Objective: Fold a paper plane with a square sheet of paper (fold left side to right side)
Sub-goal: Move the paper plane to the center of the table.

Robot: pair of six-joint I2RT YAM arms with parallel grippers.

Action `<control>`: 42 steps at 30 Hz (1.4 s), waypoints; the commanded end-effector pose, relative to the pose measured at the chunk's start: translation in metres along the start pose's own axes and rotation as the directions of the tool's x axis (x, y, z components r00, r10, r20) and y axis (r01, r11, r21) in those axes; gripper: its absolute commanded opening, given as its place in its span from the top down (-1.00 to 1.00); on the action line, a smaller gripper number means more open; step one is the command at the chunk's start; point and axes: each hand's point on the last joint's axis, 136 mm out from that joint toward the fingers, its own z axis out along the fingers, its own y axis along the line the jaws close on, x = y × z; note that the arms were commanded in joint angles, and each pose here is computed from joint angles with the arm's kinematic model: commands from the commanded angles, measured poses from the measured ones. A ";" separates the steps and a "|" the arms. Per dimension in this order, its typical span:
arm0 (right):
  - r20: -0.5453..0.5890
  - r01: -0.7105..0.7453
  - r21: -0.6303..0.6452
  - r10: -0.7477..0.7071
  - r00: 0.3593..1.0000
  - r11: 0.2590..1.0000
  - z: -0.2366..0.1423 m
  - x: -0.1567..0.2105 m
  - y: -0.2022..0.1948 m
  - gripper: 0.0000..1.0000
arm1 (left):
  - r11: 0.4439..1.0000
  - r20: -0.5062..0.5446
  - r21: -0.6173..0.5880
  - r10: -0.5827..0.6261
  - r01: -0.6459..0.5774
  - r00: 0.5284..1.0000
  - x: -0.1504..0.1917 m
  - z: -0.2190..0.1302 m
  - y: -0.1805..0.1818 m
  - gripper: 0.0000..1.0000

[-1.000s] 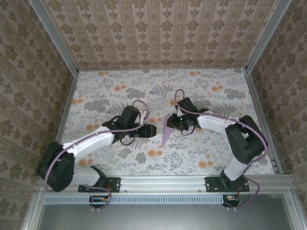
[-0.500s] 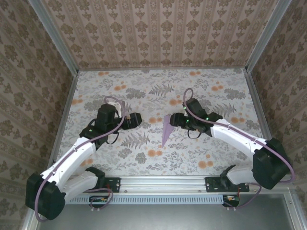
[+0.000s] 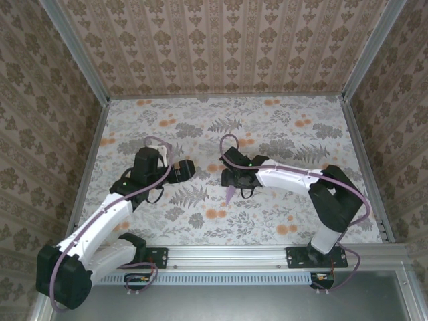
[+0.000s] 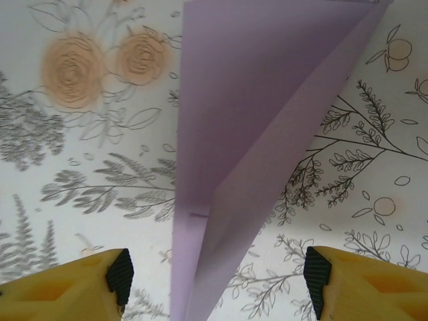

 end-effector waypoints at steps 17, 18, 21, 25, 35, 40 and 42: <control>0.015 0.012 -0.138 -0.010 1.000 0.990 -0.034 -0.006 0.025 1.00 | 1.000 0.009 -0.016 -0.011 0.011 1.000 0.000 -0.012 0.009 -1.00; 0.020 0.016 -0.173 -0.013 1.000 0.985 -0.040 -0.007 0.031 1.00 | 1.000 0.011 -0.016 -0.009 0.009 1.000 -0.001 -0.012 0.008 -1.00; 0.020 0.011 -0.310 -0.005 1.000 0.951 -0.057 -0.005 0.052 1.00 | 1.000 0.013 -0.019 -0.010 0.011 1.000 -0.002 -0.014 0.008 -1.00; -0.019 -0.027 -0.414 0.021 1.000 0.910 -0.056 0.009 0.062 1.00 | 1.000 0.018 -0.017 -0.010 0.010 1.000 -0.005 -0.016 0.007 -1.00; -0.105 -0.141 -0.365 0.110 0.988 0.920 0.010 0.046 0.013 1.00 | 0.999 0.010 -0.016 -0.029 0.029 1.000 -0.003 -0.016 0.007 -1.00; -0.084 -0.122 -0.303 0.102 0.991 0.945 0.012 0.050 -0.012 0.93 | 0.999 0.007 -0.017 -0.038 0.038 0.999 -0.003 -0.016 0.007 -1.00; -0.077 -0.112 -0.279 0.094 0.993 0.954 0.010 0.051 -0.020 0.90 | 0.999 0.009 -0.017 -0.040 0.041 0.999 -0.003 -0.016 0.007 -1.00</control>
